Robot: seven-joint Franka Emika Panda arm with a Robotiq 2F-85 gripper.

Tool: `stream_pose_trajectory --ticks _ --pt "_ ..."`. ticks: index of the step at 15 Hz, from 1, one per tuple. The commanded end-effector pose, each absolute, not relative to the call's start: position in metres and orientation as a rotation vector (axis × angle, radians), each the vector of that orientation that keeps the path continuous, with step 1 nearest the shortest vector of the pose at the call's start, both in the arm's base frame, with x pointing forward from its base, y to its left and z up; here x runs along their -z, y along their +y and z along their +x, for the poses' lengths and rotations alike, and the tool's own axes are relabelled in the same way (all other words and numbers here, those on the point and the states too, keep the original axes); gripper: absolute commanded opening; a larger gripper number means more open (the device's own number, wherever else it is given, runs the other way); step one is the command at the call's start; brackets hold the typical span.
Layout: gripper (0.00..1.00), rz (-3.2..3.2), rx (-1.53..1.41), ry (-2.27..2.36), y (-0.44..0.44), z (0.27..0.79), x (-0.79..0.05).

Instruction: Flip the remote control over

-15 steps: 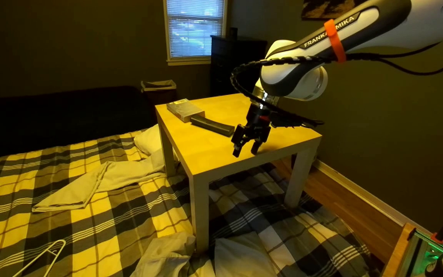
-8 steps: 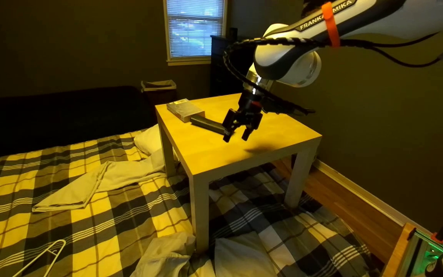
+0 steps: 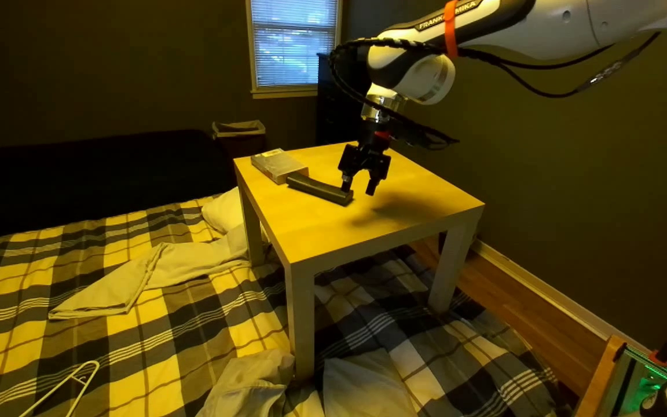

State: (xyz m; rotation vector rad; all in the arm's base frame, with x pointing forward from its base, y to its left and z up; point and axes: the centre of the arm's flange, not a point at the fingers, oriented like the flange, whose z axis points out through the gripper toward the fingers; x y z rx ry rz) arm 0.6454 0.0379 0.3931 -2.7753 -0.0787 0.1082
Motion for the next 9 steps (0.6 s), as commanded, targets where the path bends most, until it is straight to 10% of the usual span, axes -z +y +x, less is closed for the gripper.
stream_pose_trajectory --ticks 1,9 --pt "1.00 -2.704 -0.171 -0.175 0.025 0.707 -0.385" --pt "1.00 -2.685 -0.086 -0.261 0.009 0.761 -0.358"
